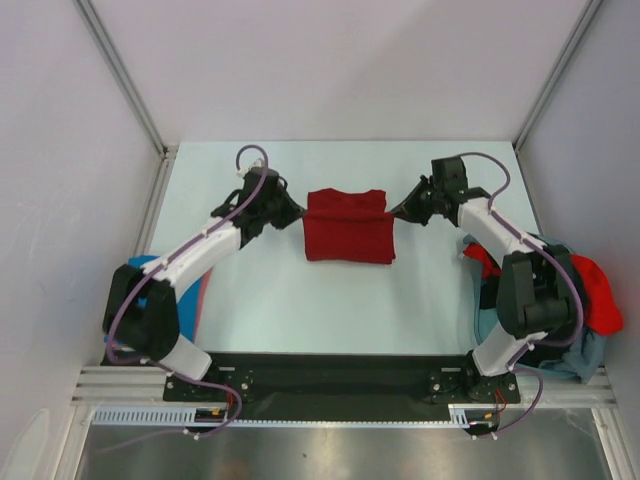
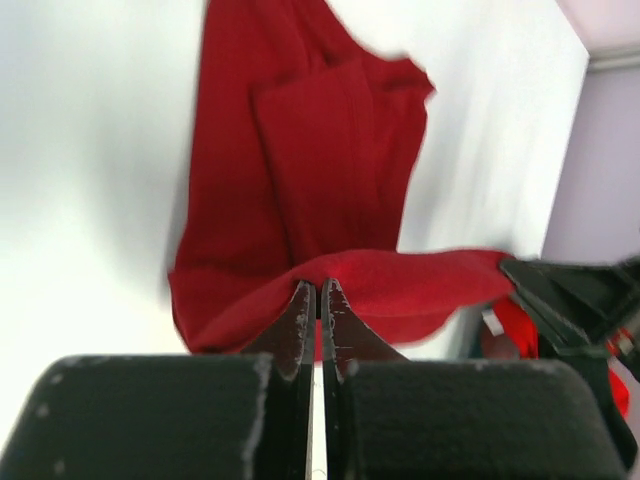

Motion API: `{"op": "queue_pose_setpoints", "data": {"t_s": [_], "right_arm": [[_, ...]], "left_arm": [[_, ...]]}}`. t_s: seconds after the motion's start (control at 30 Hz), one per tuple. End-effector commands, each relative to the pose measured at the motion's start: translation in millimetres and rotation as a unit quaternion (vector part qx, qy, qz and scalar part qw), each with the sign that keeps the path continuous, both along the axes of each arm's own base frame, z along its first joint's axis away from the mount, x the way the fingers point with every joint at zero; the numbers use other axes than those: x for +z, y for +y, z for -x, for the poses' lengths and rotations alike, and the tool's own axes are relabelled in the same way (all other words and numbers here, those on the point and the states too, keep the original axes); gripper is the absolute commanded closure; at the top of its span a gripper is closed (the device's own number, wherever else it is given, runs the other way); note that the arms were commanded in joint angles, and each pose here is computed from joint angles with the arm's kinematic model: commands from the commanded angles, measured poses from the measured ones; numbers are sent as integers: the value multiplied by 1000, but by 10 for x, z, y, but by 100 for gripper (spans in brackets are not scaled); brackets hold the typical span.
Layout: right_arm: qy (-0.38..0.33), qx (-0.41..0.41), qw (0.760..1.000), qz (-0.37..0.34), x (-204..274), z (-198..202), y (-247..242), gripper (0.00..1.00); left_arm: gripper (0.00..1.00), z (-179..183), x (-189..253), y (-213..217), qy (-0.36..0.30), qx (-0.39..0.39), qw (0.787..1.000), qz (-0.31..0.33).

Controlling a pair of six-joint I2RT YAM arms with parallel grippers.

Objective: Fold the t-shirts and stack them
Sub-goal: Fold the tshirt

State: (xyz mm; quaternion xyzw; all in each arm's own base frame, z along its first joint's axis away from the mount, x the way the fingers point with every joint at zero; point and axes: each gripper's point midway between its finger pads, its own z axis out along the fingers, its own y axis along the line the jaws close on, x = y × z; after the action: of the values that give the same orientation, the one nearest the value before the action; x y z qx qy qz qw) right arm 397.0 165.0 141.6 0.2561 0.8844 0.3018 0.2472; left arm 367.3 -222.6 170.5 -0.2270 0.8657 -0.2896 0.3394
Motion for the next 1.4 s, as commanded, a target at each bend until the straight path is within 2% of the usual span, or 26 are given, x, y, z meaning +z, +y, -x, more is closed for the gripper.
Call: {"op": "queue_pose_setpoints", "data": {"t_s": [0.0, 0.03, 0.2, 0.43, 0.53, 0.73, 1.07, 1.37], "right_arm": [[-38, 22, 999, 3, 158, -370, -3, 100], [-40, 23, 999, 3, 160, -437, -11, 100], [-32, 28, 999, -10, 51, -716, 4, 100], [-40, 23, 998, -42, 12, -1089, 45, 100], [-40, 20, 998, -49, -18, -1226, 53, 100], [-35, 2, 998, -56, -115, -1424, 5, 100], [-22, 1, 998, -63, -365, -1595, -90, 100], [-16, 8, 997, -71, -489, -1763, -72, 99]], "left_arm": [[100, -400, 82, 71, -20, -17, 999, -20], [100, -490, -40, 108, -6, -12, 1000, -23], [100, -820, -71, 159, -4, -2, 1000, 3], [100, -1253, -82, 236, -18, 3, 1000, 23], [100, -1447, -44, 167, -29, -18, 999, 33], [100, -1597, -211, 43, -22, -38, 997, 56], [100, -1769, -432, 209, -4, -14, 998, 57], [100, -1903, -561, 116, 5, -30, 997, 74]]}}
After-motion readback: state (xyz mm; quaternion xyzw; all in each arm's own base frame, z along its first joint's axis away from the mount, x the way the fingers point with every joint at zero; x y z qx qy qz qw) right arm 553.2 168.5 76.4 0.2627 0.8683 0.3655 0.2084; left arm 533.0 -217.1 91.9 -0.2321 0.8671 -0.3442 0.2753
